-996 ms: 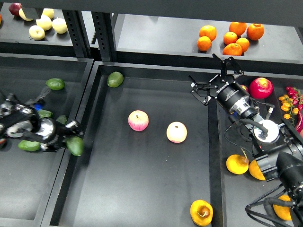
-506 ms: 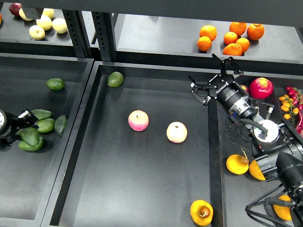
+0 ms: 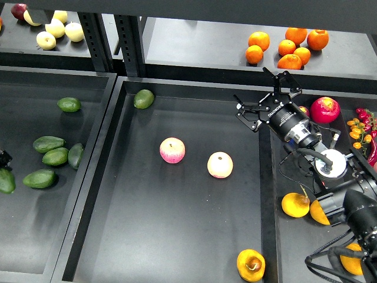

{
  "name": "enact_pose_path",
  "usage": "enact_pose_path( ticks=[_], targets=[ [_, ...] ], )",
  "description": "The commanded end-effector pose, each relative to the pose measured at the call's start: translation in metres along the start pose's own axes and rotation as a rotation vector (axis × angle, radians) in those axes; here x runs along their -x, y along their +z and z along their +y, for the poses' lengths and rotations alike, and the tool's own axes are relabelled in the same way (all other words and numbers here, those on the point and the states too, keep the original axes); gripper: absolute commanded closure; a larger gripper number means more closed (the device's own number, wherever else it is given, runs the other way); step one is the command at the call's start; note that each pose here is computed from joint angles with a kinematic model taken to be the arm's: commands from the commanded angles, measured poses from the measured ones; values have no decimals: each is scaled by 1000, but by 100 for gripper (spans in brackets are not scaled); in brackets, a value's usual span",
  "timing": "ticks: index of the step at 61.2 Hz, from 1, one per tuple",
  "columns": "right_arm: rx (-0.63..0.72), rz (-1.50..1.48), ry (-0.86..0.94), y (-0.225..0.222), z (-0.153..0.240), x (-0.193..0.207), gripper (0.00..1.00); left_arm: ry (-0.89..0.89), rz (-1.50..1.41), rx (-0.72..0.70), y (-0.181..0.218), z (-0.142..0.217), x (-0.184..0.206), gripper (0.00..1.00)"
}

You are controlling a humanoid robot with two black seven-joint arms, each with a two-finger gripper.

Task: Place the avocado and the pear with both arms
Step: 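Open the left gripper to release the avocado among the others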

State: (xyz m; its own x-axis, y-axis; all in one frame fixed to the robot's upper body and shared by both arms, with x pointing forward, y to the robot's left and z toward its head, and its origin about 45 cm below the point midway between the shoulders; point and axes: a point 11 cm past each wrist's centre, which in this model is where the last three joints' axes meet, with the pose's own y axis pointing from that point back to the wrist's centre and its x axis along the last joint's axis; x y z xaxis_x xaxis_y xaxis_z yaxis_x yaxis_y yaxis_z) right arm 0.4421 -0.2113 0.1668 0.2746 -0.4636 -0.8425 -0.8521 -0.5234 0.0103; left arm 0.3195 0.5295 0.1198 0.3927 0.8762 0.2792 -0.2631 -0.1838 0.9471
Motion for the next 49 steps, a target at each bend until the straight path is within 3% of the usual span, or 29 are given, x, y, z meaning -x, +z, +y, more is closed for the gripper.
enact_pose_path(
  ticks=[1,49],
  targets=[
    [1,0,0,0,0,0,0,-1,14,-23,-12,-5,1,55],
    [1,1,-1,0,0,0,0,-29,41,-80,-29,-28,23,53]
  ],
)
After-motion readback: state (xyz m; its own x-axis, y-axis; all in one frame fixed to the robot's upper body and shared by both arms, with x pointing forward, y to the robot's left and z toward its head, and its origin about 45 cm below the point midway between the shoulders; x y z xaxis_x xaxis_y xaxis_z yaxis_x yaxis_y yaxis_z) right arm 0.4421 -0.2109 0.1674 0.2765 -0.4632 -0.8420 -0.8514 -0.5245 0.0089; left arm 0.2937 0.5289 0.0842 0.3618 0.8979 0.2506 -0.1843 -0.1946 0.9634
